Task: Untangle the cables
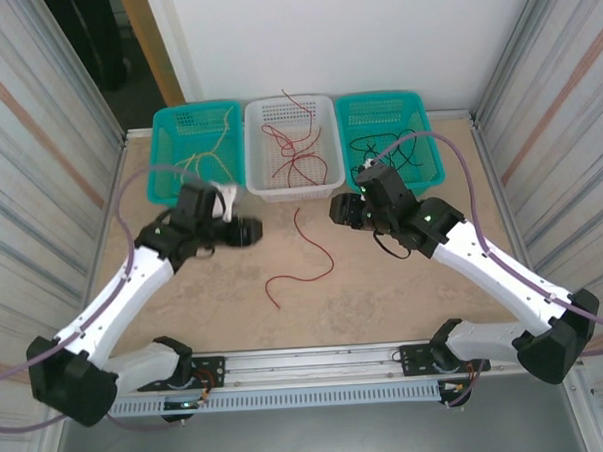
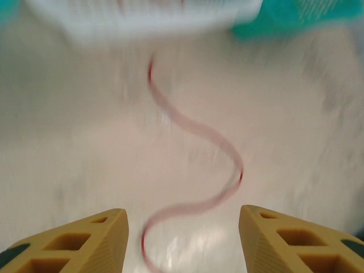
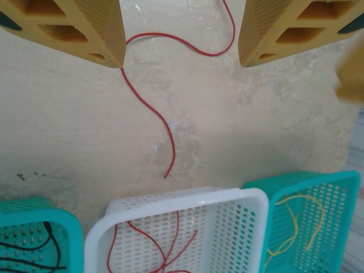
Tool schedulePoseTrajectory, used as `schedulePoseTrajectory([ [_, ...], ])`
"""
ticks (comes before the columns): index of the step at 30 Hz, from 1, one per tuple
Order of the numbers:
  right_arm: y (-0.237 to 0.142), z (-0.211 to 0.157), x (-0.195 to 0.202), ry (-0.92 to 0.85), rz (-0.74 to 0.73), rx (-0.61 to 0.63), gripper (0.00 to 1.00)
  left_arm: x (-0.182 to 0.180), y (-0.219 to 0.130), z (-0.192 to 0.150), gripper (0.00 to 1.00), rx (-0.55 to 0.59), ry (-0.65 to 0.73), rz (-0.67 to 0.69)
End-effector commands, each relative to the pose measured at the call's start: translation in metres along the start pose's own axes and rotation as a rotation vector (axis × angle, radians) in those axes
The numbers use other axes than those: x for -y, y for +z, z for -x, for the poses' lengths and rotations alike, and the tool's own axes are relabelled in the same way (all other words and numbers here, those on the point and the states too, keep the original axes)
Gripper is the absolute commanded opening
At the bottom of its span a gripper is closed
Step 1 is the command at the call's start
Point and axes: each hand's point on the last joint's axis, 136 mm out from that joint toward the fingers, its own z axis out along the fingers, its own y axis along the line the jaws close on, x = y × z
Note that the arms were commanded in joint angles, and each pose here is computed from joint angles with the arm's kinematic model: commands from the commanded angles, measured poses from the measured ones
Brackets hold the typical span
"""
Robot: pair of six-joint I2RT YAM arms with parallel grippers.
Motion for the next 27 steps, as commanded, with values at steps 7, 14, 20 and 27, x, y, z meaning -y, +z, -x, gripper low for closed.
schedulePoseTrajectory([
  [7, 0.005, 0.007, -0.012, -0.028, 0.045, 0.004, 0.54, -0.003, 0.054, -0.118, 0.46, -0.480, -0.047, 0.031],
  [14, 0.010, 0.006, -0.010, 0.019, 0.056, 0.004, 0.54, -0.018, 0.091, -0.144, 0.36, -0.613, -0.084, 0.089],
  [20, 0.006, 0.008, -0.007, 0.017, 0.045, 0.010, 0.54, -0.026, 0.111, -0.144, 0.29, -0.619, -0.080, 0.122],
  [27, 0.008, 0.006, -0.012, 0.015, 0.058, -0.010, 0.54, -0.007, 0.095, -0.106, 0.00, -0.479, 0.008, 0.114],
])
